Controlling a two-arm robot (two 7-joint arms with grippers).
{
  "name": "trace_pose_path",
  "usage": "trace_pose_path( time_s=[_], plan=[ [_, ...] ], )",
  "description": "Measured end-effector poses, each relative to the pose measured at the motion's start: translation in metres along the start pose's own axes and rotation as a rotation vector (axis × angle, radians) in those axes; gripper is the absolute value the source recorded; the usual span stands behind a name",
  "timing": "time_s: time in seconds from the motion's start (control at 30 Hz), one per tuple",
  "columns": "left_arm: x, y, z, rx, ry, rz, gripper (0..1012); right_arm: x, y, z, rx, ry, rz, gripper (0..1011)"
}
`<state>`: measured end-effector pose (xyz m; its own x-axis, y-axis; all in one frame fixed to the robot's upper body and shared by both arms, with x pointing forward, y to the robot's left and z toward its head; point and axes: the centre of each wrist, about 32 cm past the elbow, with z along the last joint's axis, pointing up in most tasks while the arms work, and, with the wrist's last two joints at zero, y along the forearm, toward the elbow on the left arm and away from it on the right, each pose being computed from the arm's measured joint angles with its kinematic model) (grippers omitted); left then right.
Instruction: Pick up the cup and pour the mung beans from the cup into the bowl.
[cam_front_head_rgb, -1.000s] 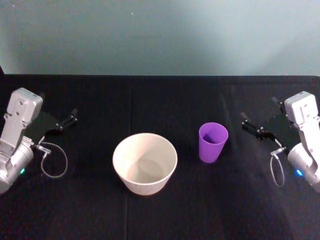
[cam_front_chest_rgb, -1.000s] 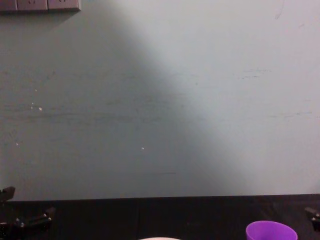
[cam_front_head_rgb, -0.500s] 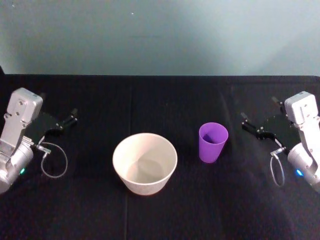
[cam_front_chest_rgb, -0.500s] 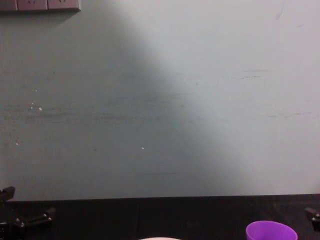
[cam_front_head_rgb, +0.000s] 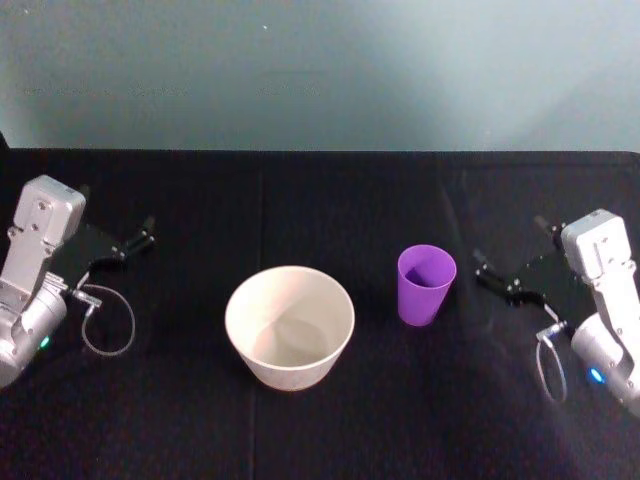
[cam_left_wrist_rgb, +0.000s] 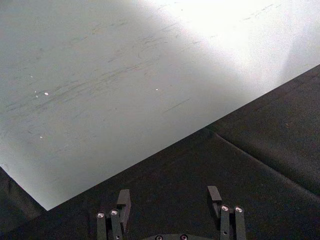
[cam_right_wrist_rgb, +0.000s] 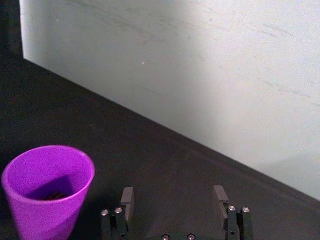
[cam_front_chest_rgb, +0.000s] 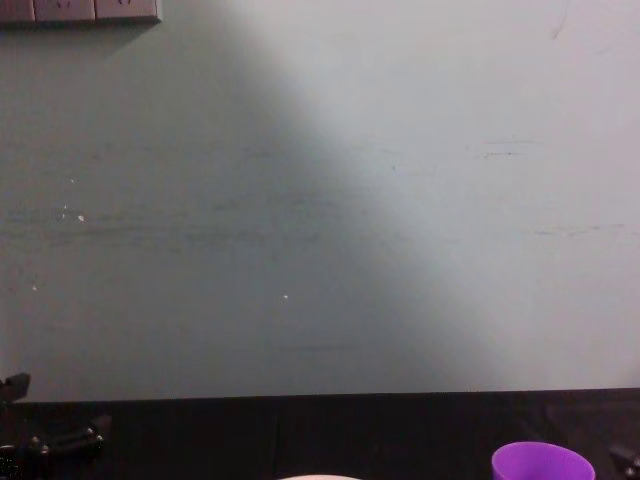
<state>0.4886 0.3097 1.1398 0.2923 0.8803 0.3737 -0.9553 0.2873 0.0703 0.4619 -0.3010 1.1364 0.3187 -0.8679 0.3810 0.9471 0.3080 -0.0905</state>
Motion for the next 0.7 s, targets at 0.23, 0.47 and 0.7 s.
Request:
trace_pose_path(
  time_s=[0.23, 0.47, 0.7],
  plan=[
    [0.0000, 0.0000, 0.0000, 0.000, 0.000, 0.000, 1000, -0.010, -0.017, 0.004, -0.034, 0.012, 0.030, 1003],
    [0.0000, 0.0000, 0.0000, 0.000, 0.000, 0.000, 1000, -0.021, -0.029, 0.005, -0.054, 0.026, 0.077, 1003],
    [0.0000, 0.0000, 0.0000, 0.000, 0.000, 0.000, 1000, -0.031, -0.035, 0.009, -0.049, 0.056, 0.139, 1003]
  ],
)
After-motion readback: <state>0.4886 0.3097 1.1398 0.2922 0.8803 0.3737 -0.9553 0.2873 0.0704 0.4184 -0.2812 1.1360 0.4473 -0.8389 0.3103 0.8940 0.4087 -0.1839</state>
